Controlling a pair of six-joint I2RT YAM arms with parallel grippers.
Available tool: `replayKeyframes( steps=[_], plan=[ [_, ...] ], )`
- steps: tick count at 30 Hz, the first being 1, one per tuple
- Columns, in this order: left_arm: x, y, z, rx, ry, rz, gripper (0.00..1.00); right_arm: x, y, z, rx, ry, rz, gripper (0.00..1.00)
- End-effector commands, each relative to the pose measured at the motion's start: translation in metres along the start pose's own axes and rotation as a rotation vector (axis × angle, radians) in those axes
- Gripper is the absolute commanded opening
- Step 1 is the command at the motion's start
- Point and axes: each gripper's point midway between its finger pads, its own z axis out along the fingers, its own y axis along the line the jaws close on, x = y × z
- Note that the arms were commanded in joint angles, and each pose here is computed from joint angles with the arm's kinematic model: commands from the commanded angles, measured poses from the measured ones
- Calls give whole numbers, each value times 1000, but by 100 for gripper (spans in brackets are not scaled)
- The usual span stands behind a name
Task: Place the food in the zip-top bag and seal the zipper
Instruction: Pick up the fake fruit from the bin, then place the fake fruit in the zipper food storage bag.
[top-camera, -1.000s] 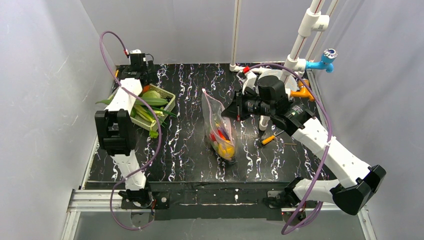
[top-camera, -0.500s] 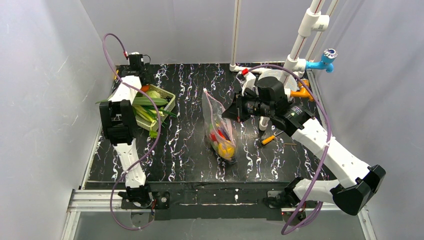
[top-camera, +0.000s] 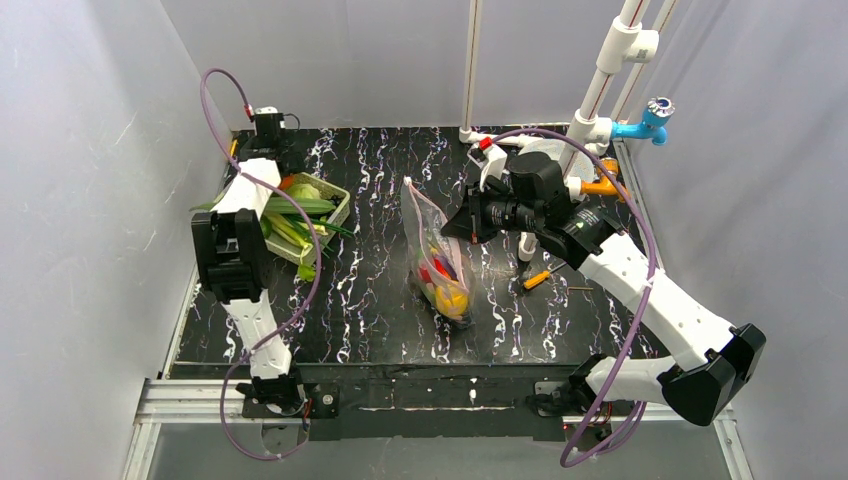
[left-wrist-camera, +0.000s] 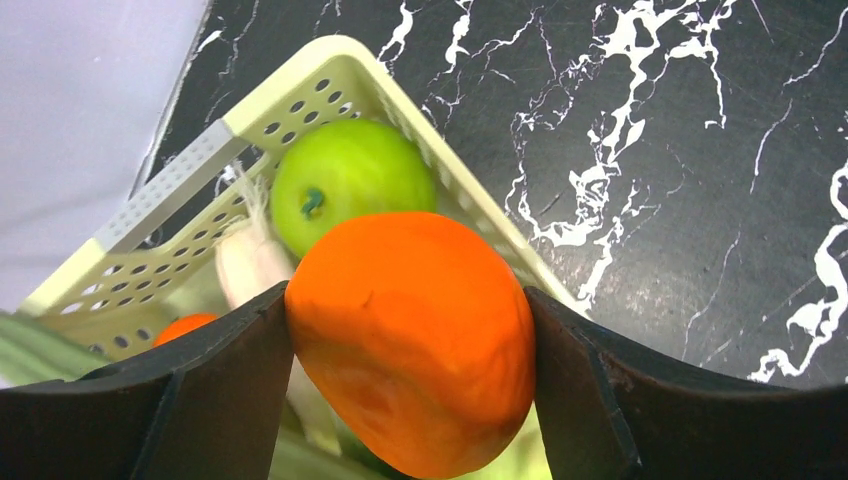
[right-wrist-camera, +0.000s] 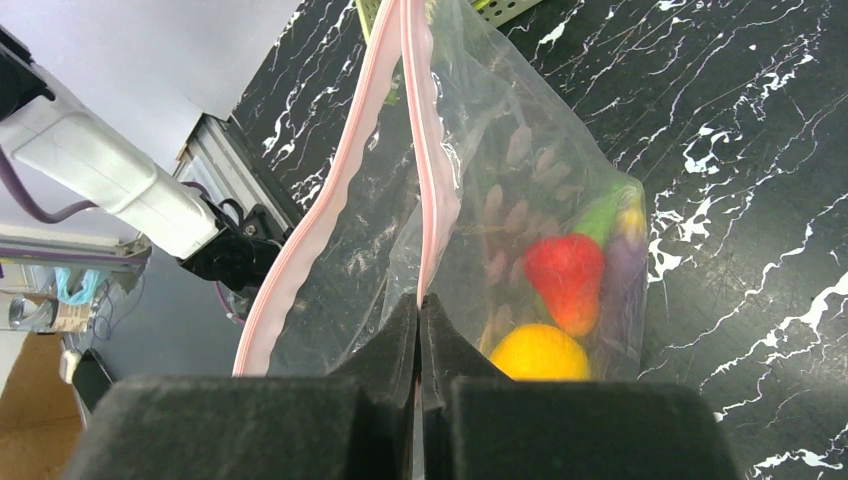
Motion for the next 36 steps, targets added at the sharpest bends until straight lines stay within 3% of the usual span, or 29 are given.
replayKeyframes(
  steps=[1, 7, 10, 16, 20, 23, 27, 30, 36],
  plan=[
    [-36, 23, -48, -27, -103, 4, 31, -18, 15, -5, -52, -53, -16, 1],
    [-60, 29, -94, 18, -167, -37, 31, -22, 16, -6, -50, -61, -16, 1],
    [-59, 15, -127, 145, -154, -116, 31, -21, 18, -7, -58, -59, -10, 1],
    [-40, -71, -230, 787, -39, -314, 37, -19, 20, -8, -64, -40, 23, 1],
    [-26, -118, -308, 1248, 32, -353, 38, -20, 23, -10, -65, -27, 37, 1],
    [-19, -144, -370, 1495, 37, -264, 39, -22, 21, -9, -51, -35, 47, 1],
    [-4, -160, -453, 1744, -51, -79, 42, -24, 20, -9, -47, -47, 67, 1],
    [10, -158, -498, 1855, -122, 7, 42, -24, 22, -10, -57, -48, 77, 1],
    [34, -149, -544, 1968, -193, 89, 45, -22, 21, -11, -64, -73, 104, 1]
  ],
)
